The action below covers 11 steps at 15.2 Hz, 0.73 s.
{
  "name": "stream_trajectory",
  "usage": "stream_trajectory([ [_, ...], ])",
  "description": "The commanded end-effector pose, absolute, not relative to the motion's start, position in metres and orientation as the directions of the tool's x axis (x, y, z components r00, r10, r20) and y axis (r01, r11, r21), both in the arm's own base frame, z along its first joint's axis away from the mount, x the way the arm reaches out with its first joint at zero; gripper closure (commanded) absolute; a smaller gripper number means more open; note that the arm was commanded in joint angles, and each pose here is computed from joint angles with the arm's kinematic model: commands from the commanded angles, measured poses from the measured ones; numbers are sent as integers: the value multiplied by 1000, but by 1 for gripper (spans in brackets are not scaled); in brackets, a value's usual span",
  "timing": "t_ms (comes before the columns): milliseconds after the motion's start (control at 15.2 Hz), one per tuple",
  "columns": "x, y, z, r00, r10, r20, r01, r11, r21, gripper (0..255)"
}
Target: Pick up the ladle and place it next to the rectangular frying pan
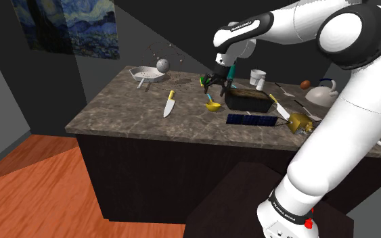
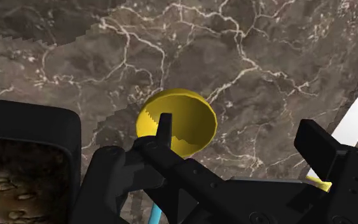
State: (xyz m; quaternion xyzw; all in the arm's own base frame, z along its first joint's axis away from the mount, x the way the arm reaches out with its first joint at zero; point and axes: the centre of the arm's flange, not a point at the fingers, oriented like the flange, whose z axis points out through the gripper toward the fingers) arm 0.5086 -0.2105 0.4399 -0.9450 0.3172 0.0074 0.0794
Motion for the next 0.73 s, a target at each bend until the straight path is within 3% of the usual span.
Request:
stream_trajectory([
  [0,521,-230,427,777,-627,-67,-629,-763,-148,0],
  [660,559,-305,361,684,-725,-81,-727,-668,-157,0],
])
